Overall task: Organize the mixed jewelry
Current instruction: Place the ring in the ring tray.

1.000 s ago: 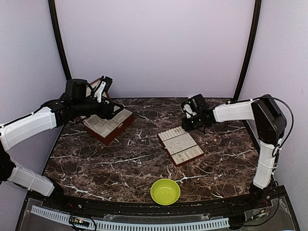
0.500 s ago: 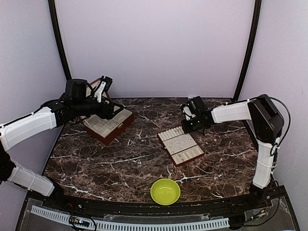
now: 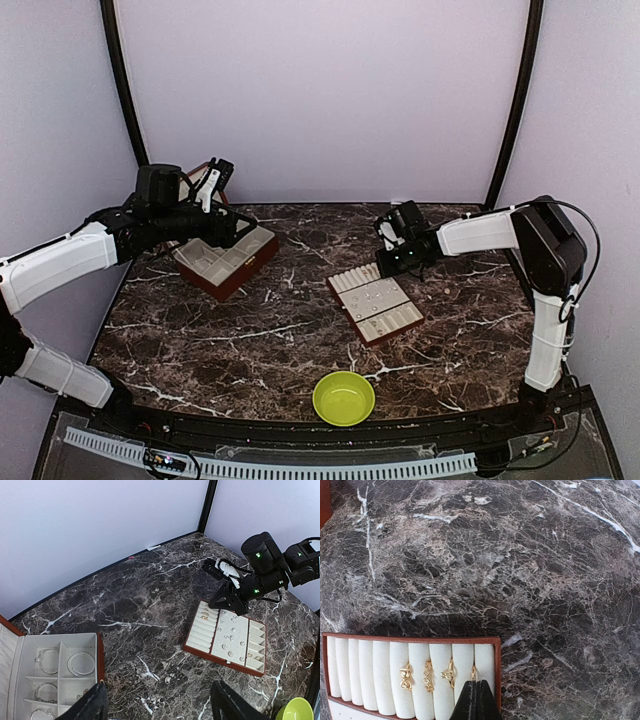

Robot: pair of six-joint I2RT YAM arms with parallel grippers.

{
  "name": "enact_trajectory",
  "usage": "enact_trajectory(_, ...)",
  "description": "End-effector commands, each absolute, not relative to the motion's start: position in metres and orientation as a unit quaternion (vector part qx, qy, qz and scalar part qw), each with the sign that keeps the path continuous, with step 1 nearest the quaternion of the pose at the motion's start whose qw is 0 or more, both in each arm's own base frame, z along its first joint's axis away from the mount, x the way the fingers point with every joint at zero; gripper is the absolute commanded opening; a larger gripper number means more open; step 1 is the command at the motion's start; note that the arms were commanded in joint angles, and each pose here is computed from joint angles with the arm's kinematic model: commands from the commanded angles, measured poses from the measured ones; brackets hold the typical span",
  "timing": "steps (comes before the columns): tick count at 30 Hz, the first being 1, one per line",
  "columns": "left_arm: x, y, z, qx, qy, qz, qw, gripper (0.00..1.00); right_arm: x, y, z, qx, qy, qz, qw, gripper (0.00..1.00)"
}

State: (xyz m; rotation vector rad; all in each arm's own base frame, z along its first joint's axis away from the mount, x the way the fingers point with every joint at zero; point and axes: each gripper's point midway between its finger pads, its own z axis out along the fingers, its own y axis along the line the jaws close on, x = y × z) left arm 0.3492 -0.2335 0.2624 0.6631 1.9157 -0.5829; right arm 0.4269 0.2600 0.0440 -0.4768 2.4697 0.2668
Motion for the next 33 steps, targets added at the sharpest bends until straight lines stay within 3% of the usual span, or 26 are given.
enact_trajectory(1,0.345,-0.228,0.259,0.275,0.794,-0.234,0.489,0.73,0.429,0.26,0.039,-0.177,0.931,0.102,0.302,0.0)
enact_trajectory(6,0.345,-0.228,0.261,0.274,0.793,-0.234,0.491,0.73,0.429,0.262,0.058,-0.174,0.925,0.112,0.318,0.03)
enact_trajectory(13,0.348,-0.221,0.261,0.264,0.792,-0.217,0.507,0.74,0.428,0.261,0.089,-0.168,0.914,0.124,0.347,0.16)
enact_trajectory(21,0.359,-0.196,0.26,0.215,0.796,-0.161,0.543,0.86,0.415,0.249,0.122,-0.139,0.901,0.142,0.385,0.37)
enact_trajectory(25,0.361,-0.19,0.261,0.202,0.79,-0.149,0.559,0.98,0.406,0.234,0.134,-0.122,0.898,0.137,0.399,0.46)
enact_trajectory(33,0.373,-0.184,0.25,0.187,0.799,-0.125,0.558,0.99,0.385,0.188,0.144,-0.081,0.896,0.148,0.411,0.75)
